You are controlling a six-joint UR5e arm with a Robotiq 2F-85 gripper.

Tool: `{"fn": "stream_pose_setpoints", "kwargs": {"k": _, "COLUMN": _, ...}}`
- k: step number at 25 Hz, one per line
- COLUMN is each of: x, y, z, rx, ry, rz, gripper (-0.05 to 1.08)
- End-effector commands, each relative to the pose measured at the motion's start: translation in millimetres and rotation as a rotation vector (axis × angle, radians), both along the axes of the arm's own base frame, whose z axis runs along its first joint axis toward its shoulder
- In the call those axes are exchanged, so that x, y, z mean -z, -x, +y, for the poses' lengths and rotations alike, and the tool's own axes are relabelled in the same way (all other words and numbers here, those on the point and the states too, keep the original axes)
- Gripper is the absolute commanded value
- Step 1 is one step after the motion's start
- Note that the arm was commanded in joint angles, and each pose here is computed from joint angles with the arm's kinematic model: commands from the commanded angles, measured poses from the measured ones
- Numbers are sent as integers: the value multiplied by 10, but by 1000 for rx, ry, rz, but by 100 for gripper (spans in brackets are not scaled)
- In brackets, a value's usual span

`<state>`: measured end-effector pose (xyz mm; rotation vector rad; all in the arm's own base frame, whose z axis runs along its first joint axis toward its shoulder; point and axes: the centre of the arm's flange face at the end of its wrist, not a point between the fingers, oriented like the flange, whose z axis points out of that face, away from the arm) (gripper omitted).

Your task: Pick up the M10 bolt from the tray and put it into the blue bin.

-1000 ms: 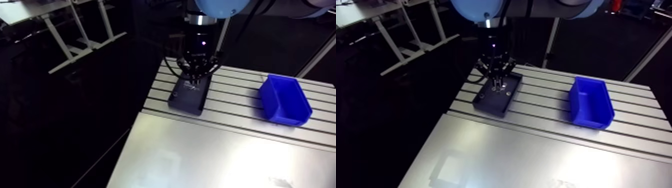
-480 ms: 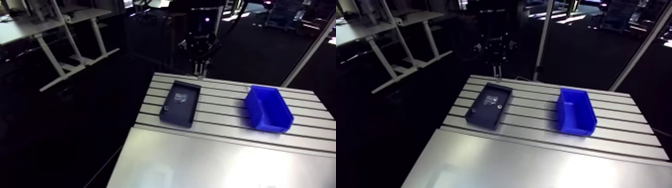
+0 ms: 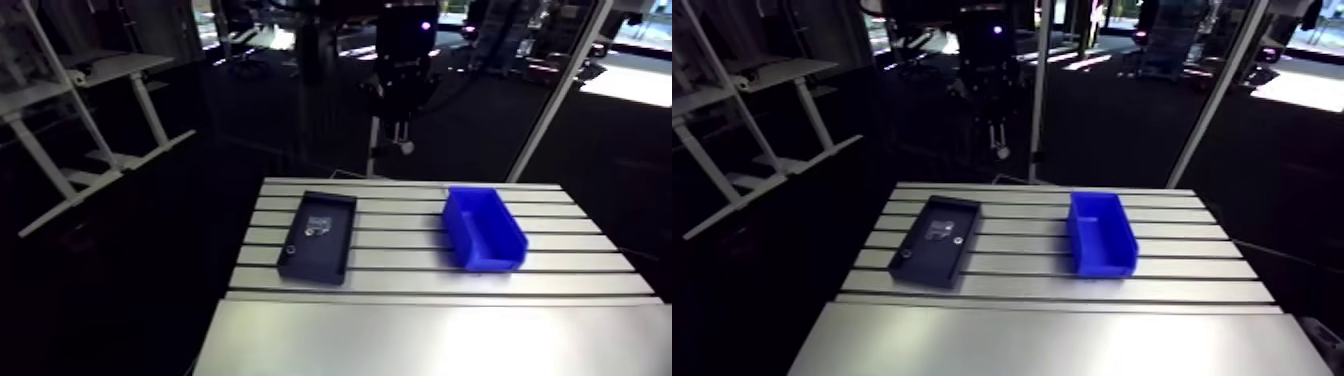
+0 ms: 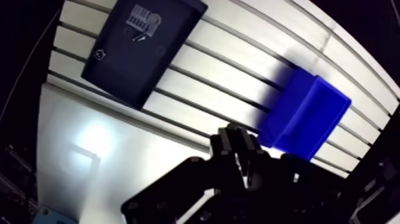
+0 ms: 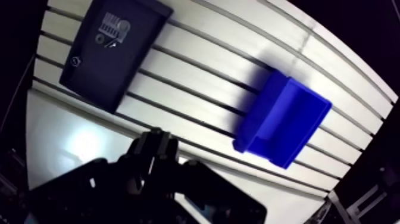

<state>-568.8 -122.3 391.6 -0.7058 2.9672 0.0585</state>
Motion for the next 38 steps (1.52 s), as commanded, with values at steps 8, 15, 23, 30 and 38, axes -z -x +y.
{"fn": "stream_pose_setpoints", "kwargs": {"k": 8, "x": -356, "y": -448, "z": 1287, "rx": -799, "ry": 82, "rz": -41, "gripper": 105}}
{"fn": "stream_pose_setpoints", "kwargs": {"k": 15, "x": -384, "y": -499, "z": 1619, "rx": -1039, "ry": 92, "rz": -47, "gripper": 105}}
{"fn": "stream_pose_setpoints", "kwargs": {"k": 23, "x": 12, "y": -230, "z": 1844, "rx": -1113, "ry": 75, "rz": -27, "gripper": 105}}
{"fn": "stream_pose_setpoints", "kwargs": {"k": 30, "x": 423, "y": -117, "z": 1944, "rx": -1089, "ry": 78, "rz": -25, "gripper": 105}}
{"fn": "stream_pose_setpoints", "kwargs": {"k": 38, "x": 774, "y": -119, "z": 1953, "rx": -1070, "ry": 120, "rz": -48, "gripper": 105}}
